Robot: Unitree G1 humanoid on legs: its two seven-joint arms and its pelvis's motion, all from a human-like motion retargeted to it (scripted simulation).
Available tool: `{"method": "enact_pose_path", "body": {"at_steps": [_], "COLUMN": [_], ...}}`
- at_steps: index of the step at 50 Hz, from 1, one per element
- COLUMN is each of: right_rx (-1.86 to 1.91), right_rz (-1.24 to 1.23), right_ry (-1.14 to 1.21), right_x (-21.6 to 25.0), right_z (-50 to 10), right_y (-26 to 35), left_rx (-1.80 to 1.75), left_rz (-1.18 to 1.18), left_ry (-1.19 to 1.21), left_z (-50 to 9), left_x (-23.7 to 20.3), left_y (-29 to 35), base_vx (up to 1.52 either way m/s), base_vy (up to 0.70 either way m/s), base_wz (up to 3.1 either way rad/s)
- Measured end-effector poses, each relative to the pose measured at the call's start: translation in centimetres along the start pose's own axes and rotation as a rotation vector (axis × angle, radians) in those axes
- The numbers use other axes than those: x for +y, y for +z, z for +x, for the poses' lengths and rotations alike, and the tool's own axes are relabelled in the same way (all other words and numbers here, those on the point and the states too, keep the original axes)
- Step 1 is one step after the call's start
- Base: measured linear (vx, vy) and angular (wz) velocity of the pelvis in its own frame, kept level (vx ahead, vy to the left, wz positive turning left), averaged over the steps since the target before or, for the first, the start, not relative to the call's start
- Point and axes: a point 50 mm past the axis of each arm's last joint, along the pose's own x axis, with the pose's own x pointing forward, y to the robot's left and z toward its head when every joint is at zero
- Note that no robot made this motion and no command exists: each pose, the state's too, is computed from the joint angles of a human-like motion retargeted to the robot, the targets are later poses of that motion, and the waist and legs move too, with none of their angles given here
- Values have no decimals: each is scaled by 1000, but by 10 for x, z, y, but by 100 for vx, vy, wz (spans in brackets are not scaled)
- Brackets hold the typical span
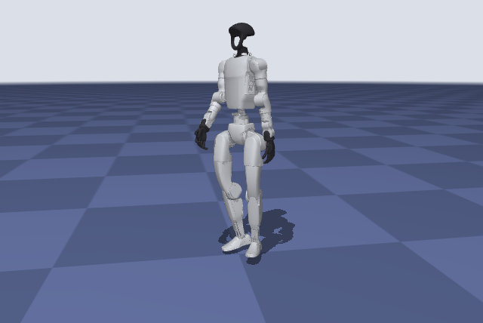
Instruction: In place motions
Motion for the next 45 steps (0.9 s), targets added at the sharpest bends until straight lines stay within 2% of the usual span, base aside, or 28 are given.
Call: {"method": "enact_pose_path", "body": {"at_steps": [8, 15, 24, 34, 45], "right_rx": [297, 726, 957, 874, 671], "right_rz": [-2, 153, 296, 357, 190], "right_ry": [-181, -264, -403, -466, -370], "right_x": [-40, -53, -49, -55, -51], "right_z": [-45, -118, -189, -183, -118], "right_y": [-99, -191, -248, -243, -194], "left_rx": [-266, -739, -1090, -1047, -566], "left_rz": [227, 208, 241, 184, 215], "left_ry": [-52, -158, -58, -73, -66], "left_z": [-14, -75, -147, -132, -41], "left_x": [-33, -85, -88, -88, -68], "left_y": [104, 222, 298, 284, 169], "base_vx": [-18, -20, -2, 10, 25], "base_vy": [11, 8, -2, -2, -5], "base_wz": [19, -11, 48, -29, -9]}}
